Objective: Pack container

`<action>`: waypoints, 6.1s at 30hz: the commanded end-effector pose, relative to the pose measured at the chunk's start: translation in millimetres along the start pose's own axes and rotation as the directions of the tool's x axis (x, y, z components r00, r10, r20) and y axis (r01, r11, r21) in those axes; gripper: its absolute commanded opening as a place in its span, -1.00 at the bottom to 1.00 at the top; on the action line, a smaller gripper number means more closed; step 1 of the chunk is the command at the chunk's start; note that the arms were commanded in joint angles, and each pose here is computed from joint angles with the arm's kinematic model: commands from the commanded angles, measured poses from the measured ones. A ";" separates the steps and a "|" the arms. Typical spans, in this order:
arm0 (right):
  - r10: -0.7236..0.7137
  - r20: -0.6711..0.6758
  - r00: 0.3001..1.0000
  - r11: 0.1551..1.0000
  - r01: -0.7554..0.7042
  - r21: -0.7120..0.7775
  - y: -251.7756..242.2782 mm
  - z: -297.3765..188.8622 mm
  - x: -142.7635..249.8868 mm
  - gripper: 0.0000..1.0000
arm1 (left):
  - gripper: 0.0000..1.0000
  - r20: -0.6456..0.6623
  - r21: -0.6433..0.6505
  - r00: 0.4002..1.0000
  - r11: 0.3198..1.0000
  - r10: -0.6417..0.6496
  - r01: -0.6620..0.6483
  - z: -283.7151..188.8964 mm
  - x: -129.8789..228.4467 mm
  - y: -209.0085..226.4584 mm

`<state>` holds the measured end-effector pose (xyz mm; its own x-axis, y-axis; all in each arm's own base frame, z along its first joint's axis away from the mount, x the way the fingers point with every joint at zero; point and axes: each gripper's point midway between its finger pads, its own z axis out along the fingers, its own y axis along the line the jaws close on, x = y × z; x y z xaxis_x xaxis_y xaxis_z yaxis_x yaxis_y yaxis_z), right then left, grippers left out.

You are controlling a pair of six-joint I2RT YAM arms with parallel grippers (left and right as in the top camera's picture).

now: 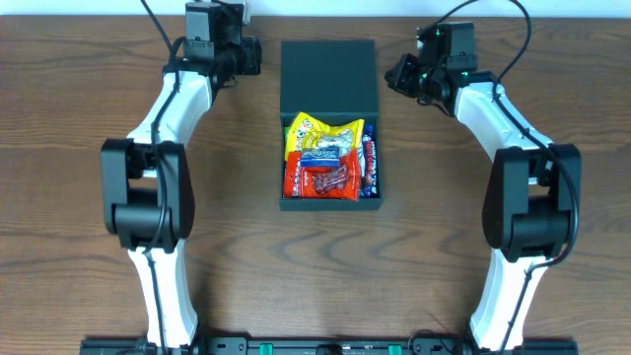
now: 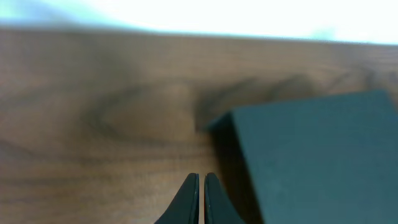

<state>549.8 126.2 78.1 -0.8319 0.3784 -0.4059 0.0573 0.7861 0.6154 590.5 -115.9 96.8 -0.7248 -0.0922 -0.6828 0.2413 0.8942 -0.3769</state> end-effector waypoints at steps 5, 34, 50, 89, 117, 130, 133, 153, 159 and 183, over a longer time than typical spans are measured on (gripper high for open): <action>0.057 -0.042 0.997 0.997 -0.059 -0.043 -12.3 15.8 7.0 -0.97 | -0.88 -0.151 0.095 0.975 0.979 -0.163 0.178 26.0 42.8 -2.7; -0.188 -0.142 0.972 0.787 0.063 -0.613 63.1 -6.1 27.6 -0.97 | -0.88 -0.244 0.476 0.962 0.849 -0.125 0.231 -21.5 32.1 -73.8; -0.282 -0.107 0.953 0.676 0.119 -0.727 105.6 -57.0 23.3 -0.97 | -0.88 -0.069 0.519 0.992 0.853 0.101 -0.051 -112.5 -13.0 -119.5; -0.494 -0.173 0.852 0.821 0.392 -0.415 105.7 -167.8 80.9 -0.97 | -0.88 -0.349 0.226 0.923 0.970 0.163 -0.086 -242.5 57.3 -144.9; -0.715 0.114 0.690 0.635 0.708 -0.309 154.3 -391.4 207.0 0.99 | 0.91 -0.027 0.218 0.901 0.882 0.433 -0.418 -448.2 128.4 -225.9; -0.718 0.125 0.685 0.629 0.715 -0.305 155.2 -395.5 209.7 0.99 | 0.90 -0.026 0.218 0.901 0.882 0.434 -0.418 -450.6 130.1 -225.6; -0.718 0.125 0.685 0.629 0.715 -0.305 155.2 -395.5 209.7 0.99 | 0.90 -0.026 0.218 0.901 0.882 0.434 -0.418 -450.6 130.2 -225.6; -0.718 0.125 0.685 0.629 0.715 -0.305 155.2 -395.5 209.7 0.99 | 0.91 0.041 -0.105 0.935 0.932 0.353 -0.347 -460.6 112.7 -165.9; -0.718 0.125 0.685 0.629 0.715 -0.305 155.2 -395.5 209.7 0.99 | 0.91 0.145 -0.306 0.949 0.925 0.281 -0.227 -460.6 127.8 -115.9; -0.718 0.125 0.685 0.629 0.715 -0.305 155.2 -395.5 209.7 0.99 | 0.91 0.434 -0.479 0.881 0.876 0.189 0.048 -348.8 221.0 13.7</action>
<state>167.1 133.3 355.8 -0.5509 -0.2354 -0.8007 -0.7178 0.6231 0.3107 204.8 28.1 164.5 -0.3299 -0.0729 -0.9412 -0.1256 0.9915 -0.0327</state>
